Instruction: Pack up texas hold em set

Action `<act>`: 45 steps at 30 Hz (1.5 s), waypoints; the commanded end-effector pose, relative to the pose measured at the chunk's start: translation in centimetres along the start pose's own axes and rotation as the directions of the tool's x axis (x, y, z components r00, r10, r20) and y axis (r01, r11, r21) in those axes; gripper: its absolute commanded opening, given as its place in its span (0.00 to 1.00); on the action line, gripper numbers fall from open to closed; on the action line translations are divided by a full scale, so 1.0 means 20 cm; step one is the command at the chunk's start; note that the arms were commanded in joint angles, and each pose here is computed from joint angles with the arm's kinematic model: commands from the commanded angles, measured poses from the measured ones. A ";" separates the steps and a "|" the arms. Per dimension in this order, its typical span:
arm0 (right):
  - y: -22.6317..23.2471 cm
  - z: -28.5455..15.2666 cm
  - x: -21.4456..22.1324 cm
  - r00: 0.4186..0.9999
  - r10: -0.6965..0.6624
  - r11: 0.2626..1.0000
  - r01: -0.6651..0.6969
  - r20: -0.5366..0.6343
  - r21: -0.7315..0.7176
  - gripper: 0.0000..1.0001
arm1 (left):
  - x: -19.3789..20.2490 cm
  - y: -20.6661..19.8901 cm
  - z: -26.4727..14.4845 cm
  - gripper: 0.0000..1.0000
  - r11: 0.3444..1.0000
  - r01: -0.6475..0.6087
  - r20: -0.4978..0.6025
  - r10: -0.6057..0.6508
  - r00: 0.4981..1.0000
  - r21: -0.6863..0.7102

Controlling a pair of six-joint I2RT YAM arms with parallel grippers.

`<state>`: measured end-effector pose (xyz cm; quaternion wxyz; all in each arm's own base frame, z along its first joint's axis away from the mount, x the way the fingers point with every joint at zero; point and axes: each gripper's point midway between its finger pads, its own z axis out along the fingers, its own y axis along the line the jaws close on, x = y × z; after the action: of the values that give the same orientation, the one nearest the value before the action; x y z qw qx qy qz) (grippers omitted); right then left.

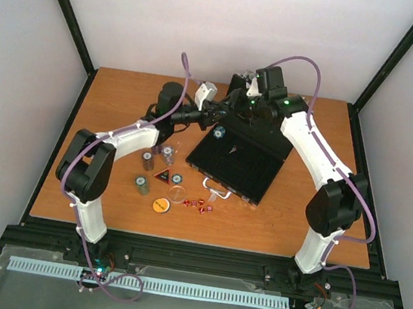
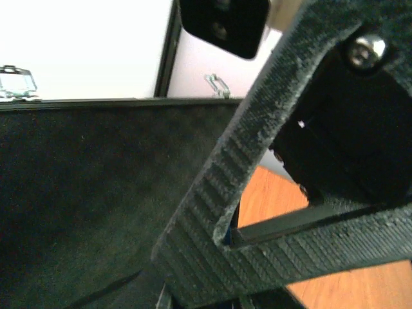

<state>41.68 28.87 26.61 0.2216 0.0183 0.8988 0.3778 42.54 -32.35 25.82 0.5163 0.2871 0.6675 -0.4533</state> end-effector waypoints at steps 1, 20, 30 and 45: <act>-0.04 -0.05 0.23 0.986 -0.065 0.997 0.069 -0.152 0.026 0.12 | 0.11 0.13 -0.07 0.01 0.989 -0.149 -0.274 0.138 0.952 -0.018; -0.47 -0.27 0.01 0.992 -0.124 0.934 0.120 -0.010 0.337 0.50 | 0.60 0.34 -0.16 0.01 0.962 -0.255 -0.715 0.247 0.654 0.099; -0.75 -0.29 0.12 0.996 -0.081 0.903 0.094 -0.049 0.418 0.50 | 0.78 0.41 -0.05 0.01 0.938 -0.308 -0.796 0.306 0.523 0.158; -0.92 -0.29 0.16 0.998 -0.015 0.908 0.042 -0.068 0.417 0.50 | 0.98 0.51 0.02 0.01 0.891 -0.414 -0.865 0.347 0.362 0.184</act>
<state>38.73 13.42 16.06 0.1789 0.0366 0.9692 0.1651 44.20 -31.24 4.39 0.1944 0.5976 0.7667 -0.1316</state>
